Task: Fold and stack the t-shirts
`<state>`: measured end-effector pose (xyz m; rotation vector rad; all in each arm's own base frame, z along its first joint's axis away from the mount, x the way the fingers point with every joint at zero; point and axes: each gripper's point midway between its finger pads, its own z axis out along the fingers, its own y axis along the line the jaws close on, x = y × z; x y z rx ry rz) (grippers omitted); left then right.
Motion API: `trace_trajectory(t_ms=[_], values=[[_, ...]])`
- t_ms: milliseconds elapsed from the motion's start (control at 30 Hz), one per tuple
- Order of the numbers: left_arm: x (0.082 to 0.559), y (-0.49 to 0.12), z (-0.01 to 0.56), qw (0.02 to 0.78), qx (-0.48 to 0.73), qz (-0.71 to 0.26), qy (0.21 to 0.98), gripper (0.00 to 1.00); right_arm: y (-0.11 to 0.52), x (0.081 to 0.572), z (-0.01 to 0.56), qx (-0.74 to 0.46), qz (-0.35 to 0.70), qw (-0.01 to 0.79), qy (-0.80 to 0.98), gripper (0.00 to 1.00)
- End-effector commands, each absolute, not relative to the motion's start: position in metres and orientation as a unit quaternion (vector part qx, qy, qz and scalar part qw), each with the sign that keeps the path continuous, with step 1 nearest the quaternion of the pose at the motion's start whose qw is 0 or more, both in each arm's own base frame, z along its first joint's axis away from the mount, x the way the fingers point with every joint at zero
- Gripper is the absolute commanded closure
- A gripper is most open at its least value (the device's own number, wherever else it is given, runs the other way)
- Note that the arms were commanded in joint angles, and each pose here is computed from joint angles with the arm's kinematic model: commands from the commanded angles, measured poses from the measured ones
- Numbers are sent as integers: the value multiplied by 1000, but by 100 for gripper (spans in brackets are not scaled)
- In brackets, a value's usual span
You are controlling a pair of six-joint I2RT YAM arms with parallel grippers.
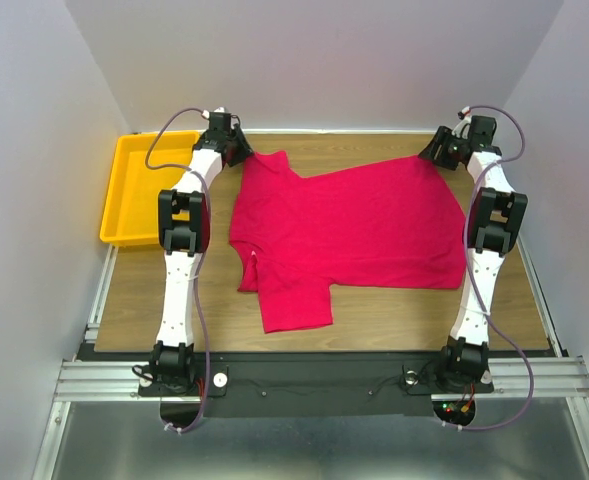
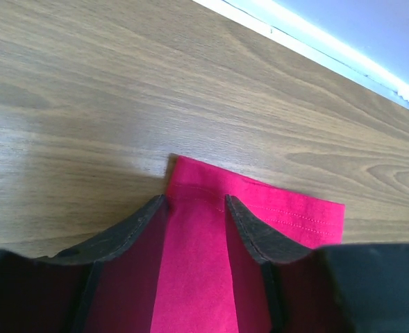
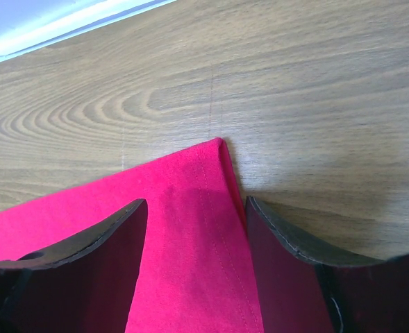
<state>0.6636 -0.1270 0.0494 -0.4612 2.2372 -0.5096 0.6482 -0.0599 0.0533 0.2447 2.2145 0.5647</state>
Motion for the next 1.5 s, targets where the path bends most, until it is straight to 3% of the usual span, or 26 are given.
trace_trajectory(t_ms=[0,233,367,433,500,567,767,1033,1267,1467], values=[[670,-130,53,396,-180,-205,877,53,-65,652,89,90,223,441,865,35],[671,-134,60,405,-159,-211,876,78,-65,651,84,94,228,436,866,35],[673,-133,67,414,-149,-208,873,82,-64,651,83,94,229,435,866,35],[675,-126,74,425,-155,-192,871,72,-64,651,82,94,229,435,866,35],[677,-120,79,436,-161,-178,867,50,-64,651,83,94,230,435,866,35],[678,-120,83,441,-159,-180,865,42,-65,651,84,94,230,436,865,35],[680,-131,72,431,-159,-188,868,38,-62,649,82,97,237,432,865,35],[668,-152,44,397,-146,-202,883,56,-68,647,85,105,242,431,863,35],[669,-160,53,404,-127,-216,880,67,-70,643,83,105,244,428,864,35],[668,-168,59,407,-111,-238,875,95,-71,645,82,104,239,431,864,35]])
